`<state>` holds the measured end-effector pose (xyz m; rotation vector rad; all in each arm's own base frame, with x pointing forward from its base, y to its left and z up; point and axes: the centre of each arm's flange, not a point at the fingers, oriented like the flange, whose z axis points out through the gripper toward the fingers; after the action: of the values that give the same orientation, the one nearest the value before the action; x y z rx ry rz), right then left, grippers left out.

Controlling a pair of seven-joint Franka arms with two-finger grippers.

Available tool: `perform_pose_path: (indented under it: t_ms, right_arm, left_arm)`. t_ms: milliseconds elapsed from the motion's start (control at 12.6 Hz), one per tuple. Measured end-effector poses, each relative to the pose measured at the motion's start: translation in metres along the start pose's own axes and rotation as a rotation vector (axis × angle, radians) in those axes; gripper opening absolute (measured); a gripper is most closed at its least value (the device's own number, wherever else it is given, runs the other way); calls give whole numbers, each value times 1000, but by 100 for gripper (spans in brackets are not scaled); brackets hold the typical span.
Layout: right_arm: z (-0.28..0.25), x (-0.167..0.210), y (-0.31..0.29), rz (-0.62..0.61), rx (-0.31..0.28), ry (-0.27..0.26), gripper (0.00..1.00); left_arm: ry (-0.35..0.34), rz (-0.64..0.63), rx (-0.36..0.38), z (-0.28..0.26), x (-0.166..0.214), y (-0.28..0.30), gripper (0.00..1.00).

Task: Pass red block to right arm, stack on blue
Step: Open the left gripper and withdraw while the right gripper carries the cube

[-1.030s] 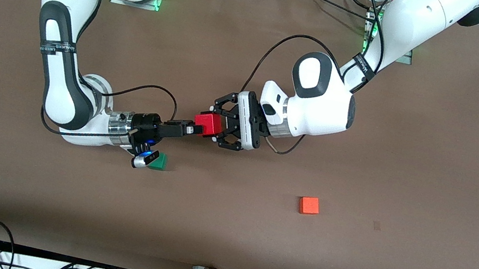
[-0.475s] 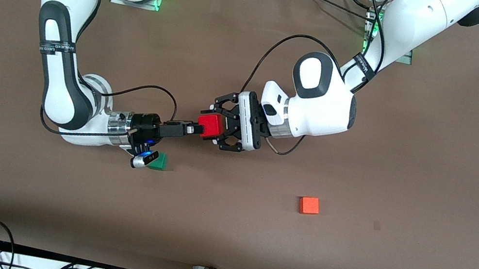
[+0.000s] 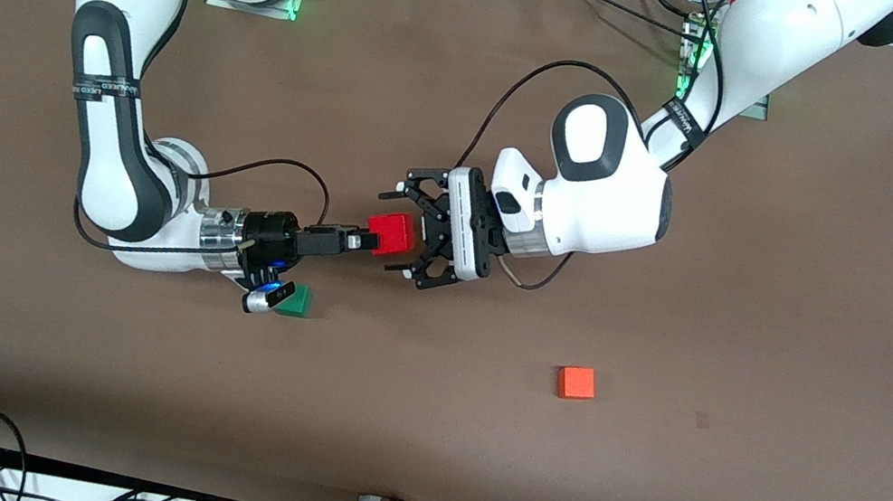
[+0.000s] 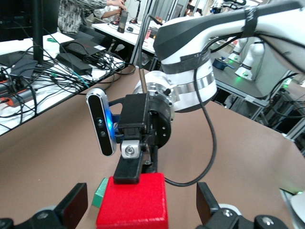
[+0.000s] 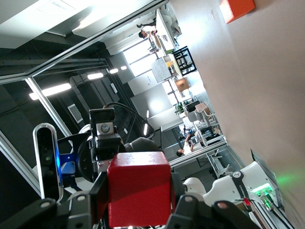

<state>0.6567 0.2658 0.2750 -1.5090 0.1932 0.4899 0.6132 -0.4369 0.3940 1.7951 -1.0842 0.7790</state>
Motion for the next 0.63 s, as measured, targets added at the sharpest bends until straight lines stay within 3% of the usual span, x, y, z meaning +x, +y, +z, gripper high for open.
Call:
perform_pose_path:
  t_ms: [317, 475, 634]
  right_arm:
    - [-51, 4, -18, -59, -186, 48, 56]
    - [-87, 3, -26, -87, -337, 81, 56]
    - [-120, 3, -37, -123, -535, 130, 56]
  left_arm:
    - [-39, -60, -168, -71, 13, -23, 100]
    - [-116, -97, -227, -104, 3, -37, 100]
    - [-220, -147, -261, -137, -15, -54, 100]
